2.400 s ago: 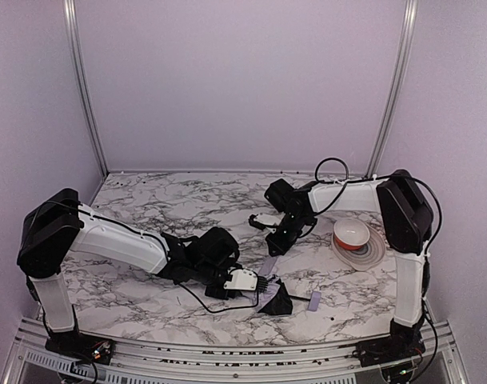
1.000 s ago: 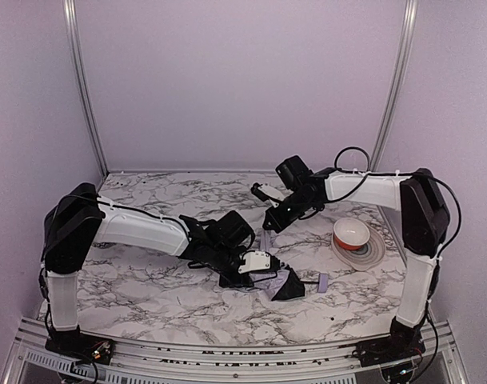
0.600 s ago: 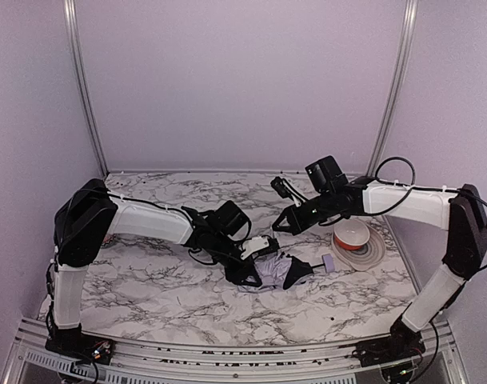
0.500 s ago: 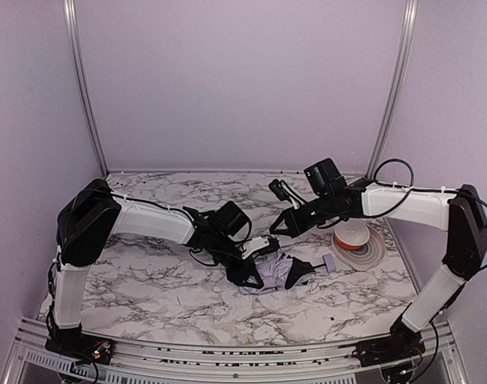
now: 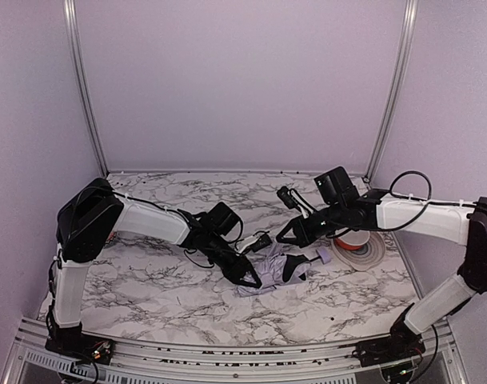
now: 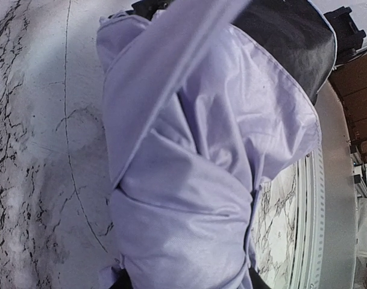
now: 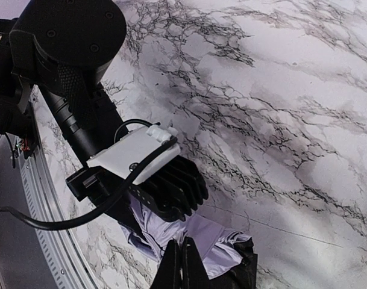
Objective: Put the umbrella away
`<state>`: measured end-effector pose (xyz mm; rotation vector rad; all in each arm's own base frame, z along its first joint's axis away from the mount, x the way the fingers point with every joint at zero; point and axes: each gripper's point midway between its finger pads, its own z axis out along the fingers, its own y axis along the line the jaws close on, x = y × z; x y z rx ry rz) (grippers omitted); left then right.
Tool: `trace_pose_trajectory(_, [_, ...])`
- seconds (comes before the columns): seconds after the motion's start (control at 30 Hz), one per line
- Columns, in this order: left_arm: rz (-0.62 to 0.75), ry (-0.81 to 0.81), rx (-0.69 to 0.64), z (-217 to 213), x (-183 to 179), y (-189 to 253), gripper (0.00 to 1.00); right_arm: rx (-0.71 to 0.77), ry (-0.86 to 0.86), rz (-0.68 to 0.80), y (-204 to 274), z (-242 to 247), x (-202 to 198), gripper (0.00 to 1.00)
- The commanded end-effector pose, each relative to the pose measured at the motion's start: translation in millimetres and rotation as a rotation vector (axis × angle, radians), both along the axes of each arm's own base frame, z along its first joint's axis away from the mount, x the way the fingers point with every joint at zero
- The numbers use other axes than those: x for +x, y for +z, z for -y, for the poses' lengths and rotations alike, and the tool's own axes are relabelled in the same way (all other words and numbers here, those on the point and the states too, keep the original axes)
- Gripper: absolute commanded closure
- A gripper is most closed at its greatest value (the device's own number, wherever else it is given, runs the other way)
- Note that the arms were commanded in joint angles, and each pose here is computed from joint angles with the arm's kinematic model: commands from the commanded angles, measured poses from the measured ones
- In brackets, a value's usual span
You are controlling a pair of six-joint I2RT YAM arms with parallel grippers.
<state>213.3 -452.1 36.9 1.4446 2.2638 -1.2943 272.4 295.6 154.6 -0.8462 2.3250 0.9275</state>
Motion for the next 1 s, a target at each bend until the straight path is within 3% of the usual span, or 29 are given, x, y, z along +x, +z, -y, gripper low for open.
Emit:
trace_pose_trajectory(0.0, [-0.104,0.078,0.121,-20,-7,-30,1.00,0.133,0.116,0.126,46,-20,-16,1.00])
trace_pose_trajectory(0.1, [-0.092,0.104,0.128,-19,0,-31,1.00,0.125,0.230,0.158,43,-35,-42,1.00])
trace_pose_trajectory(0.37, [-0.112,0.170,0.152,-32,16,-43,1.00,-0.133,0.378,0.234,-13,-41,-90,1.00])
trace_pose_trajectory(0.53, [-0.160,0.224,0.165,-41,28,-58,1.00,-0.121,0.495,0.239,-34,-57,-127,1.00])
trace_pose_trajectory(0.63, [-0.176,0.226,0.165,-41,29,-62,1.00,-0.201,0.487,0.252,-57,-54,-124,1.00])
trace_pose_trajectory(0.77, [-0.195,0.229,0.161,-38,30,-63,1.00,-0.293,0.427,0.381,-60,-60,-99,1.00])
trace_pose_trajectory(0.97, [-0.194,0.248,0.164,-43,39,-67,1.00,-0.407,0.455,0.486,-82,-59,-104,1.00])
